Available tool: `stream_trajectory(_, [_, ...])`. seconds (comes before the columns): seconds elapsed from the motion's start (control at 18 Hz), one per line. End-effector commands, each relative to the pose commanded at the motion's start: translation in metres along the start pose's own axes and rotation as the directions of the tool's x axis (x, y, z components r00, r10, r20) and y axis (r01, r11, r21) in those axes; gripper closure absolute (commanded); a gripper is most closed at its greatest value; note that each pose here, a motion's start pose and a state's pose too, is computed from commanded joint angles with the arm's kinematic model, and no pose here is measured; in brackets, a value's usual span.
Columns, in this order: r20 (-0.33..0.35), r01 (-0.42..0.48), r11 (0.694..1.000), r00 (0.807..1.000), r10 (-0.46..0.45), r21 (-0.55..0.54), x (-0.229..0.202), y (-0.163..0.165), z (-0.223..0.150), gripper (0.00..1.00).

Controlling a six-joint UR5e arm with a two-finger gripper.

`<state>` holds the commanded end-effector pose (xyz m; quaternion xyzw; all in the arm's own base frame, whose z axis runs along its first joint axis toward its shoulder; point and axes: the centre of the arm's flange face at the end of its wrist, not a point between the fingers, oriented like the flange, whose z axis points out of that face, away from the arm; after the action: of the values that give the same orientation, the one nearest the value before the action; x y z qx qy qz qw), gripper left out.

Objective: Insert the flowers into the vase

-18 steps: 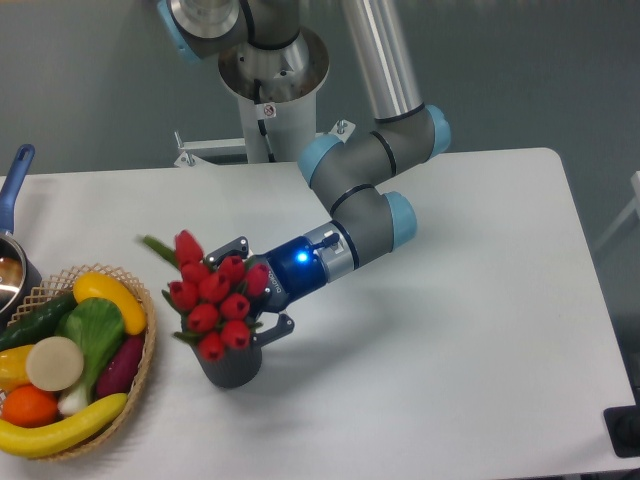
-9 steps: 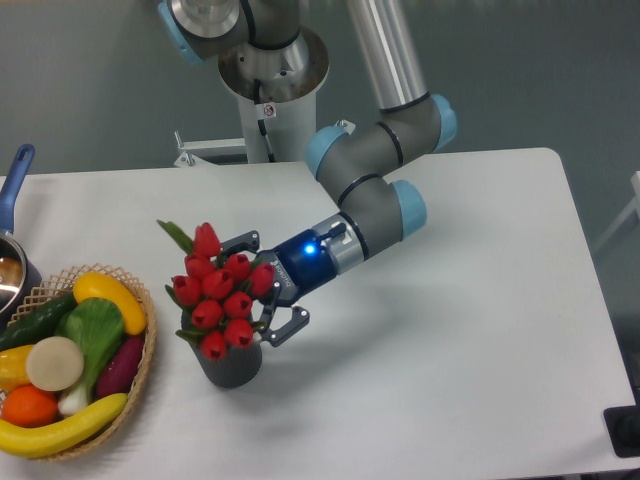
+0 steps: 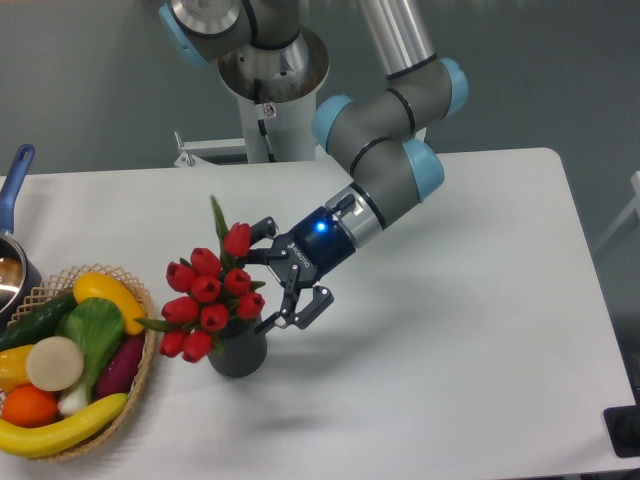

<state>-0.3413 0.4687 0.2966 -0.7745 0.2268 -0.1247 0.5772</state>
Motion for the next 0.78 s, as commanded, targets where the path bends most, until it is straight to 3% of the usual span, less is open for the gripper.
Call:
stream_trajectory(0.22, [0.005,-0.012,1.000,1.000,0.012,-0.023,-0.001,-0.003,-0.002,0.00])
stream_trajectory(0.44, [0.053,-0.053,0.985,0.997,0.062,-0.165,-0.013,-0.005,-0.024,0.00])
stream_trajectory(0.67, [0.178,-0.066,0.976,0.978,0.104,-0.210,-0.032,-0.023,-0.093,0.00])
stream_trajectory(0.78, [0.290,-0.056,0.959,0.947,0.139,-0.276,-0.049,-0.032,-0.159,0.00])
